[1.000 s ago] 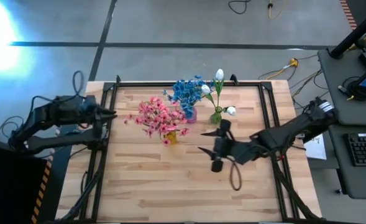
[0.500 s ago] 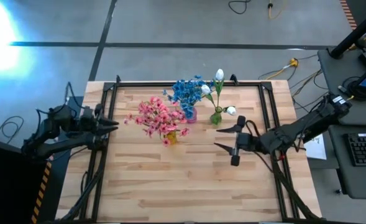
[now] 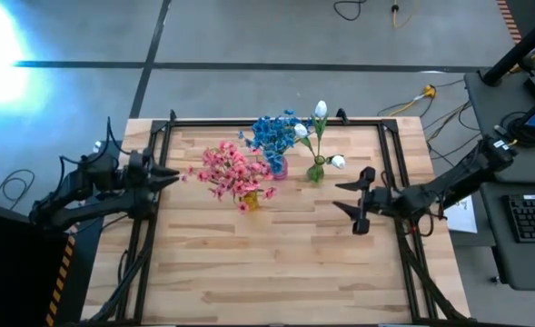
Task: Sort flowers into vase by color
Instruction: Return to Home Position
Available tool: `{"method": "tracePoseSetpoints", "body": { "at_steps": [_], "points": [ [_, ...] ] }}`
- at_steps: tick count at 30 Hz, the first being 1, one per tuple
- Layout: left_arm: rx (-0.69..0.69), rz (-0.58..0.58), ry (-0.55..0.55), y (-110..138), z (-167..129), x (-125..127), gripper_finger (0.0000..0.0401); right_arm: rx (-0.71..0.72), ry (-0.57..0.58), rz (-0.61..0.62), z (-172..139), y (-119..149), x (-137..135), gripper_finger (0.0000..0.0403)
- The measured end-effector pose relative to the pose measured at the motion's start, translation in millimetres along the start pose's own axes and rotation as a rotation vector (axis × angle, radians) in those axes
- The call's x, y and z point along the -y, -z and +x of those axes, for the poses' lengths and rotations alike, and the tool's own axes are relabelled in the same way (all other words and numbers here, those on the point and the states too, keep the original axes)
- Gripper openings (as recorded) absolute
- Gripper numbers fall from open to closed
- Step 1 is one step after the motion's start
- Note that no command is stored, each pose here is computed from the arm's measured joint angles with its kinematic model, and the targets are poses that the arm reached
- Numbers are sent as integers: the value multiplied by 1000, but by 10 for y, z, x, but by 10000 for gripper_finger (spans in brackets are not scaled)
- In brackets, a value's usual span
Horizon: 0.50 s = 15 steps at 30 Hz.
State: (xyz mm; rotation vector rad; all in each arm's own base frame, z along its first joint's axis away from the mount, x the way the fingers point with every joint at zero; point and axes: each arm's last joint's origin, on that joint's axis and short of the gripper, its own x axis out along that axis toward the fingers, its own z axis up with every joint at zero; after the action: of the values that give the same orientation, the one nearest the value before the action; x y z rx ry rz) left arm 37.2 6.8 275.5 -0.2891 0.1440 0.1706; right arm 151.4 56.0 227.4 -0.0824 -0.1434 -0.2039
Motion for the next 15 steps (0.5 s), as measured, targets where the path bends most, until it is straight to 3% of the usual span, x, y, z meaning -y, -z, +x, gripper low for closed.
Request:
{"method": "tracePoseSetpoints", "body": {
  "at_steps": [9, 15],
  "points": [
    [0, -28, -119, 16, 112, -53, 75, -11, 39, -7, -227, 460, 150, 228],
    [-19, -29, -127, 17, 150, -59, 75, -82, 146, 44, -218, 542, 180, 228]
  ]
}}
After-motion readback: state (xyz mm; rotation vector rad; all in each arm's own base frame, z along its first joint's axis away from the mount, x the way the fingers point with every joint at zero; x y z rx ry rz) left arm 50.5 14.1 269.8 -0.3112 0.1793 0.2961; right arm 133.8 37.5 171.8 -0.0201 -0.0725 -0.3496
